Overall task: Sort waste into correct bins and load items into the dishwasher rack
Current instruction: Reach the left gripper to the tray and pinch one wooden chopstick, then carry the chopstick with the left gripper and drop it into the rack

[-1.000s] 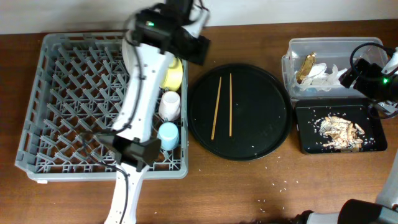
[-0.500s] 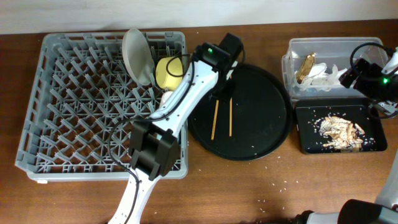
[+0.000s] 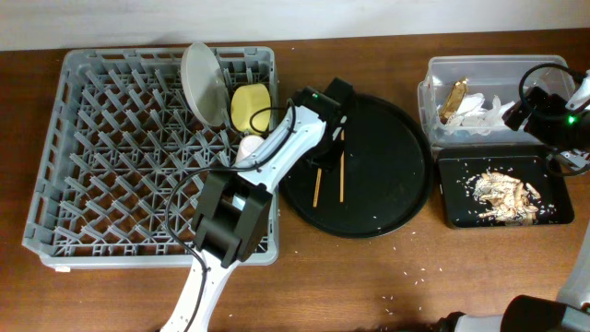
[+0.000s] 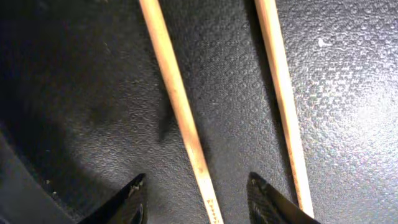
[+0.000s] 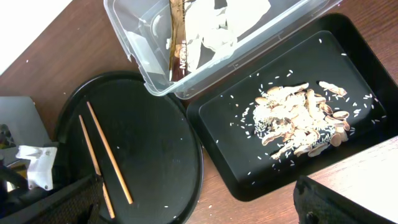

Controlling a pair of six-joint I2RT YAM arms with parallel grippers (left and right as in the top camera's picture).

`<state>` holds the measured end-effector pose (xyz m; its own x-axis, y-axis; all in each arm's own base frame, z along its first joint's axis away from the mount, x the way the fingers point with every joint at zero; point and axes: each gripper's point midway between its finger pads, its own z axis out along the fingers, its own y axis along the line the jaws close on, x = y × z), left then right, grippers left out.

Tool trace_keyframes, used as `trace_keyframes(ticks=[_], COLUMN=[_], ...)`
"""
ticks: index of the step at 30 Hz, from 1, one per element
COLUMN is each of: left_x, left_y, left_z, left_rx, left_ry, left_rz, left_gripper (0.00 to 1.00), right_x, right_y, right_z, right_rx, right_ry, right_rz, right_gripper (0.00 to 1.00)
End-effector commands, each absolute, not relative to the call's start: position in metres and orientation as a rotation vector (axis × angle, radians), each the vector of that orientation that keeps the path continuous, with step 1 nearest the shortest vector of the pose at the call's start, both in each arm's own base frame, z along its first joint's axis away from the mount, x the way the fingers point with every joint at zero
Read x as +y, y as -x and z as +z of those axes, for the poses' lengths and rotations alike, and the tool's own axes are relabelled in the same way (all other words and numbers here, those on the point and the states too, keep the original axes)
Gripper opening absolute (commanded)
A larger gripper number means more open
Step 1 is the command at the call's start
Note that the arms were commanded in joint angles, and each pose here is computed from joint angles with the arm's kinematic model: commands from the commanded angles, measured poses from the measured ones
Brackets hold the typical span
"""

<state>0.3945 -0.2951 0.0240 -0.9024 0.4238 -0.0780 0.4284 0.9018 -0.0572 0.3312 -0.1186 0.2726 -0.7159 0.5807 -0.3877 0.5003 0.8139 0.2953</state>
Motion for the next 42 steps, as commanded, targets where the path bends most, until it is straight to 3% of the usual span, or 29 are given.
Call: trace_keyframes(ticks=[1,3,7,10,13,21,30,42], left_x=[-0.298,-0.297,-0.293,-0.294,-0.294,-0.295,-0.274,-0.197], left_y=[-0.387,-0.385,-0.380,-0.379,-0.379,-0.387,-0.436,-0.437], left_z=[0.008,0.001,-0.013,-0.014,-0.014,0.011,0.132,0.261], left_rx=[3.038,3.055,3.095,3.093,3.093,3.077,2.880,2.701], left_ry=[-0.682,-0.684,-0.693,-0.696,-0.698,-0.681,-0.544,-0.334], left_rz=[-0.114,-0.103,-0.076,-0.073,-0.071,-0.083,-0.070,-0.117], left_gripper=[0.49,0.45,0.26,0.17,0.01,0.01,0.01,0.01], right_x=[-0.120,-0.120,-0.120,-0.120,-0.120,-0.120,-0.120,-0.120], right_y=[-0.330,-0.330,-0.330,-0.330,-0.330,-0.330,-0.330,-0.330], right_z=[0.270,0.270,0.270,0.270,0.270,0.270,0.270,0.270], right_rx=[2.534,2.534,2.534,2.534,2.534,2.534,2.534,2.533], right_ry=[-0.818,-0.817,-0.818,-0.818,-0.818,-0.818,-0.818,-0.817], right_rz=[0.224,0.224,0.224,0.224,0.224,0.224,0.224,0.224], right_gripper=[0.98,0.99,0.98,0.98,0.98,0.98,0.98,0.99])
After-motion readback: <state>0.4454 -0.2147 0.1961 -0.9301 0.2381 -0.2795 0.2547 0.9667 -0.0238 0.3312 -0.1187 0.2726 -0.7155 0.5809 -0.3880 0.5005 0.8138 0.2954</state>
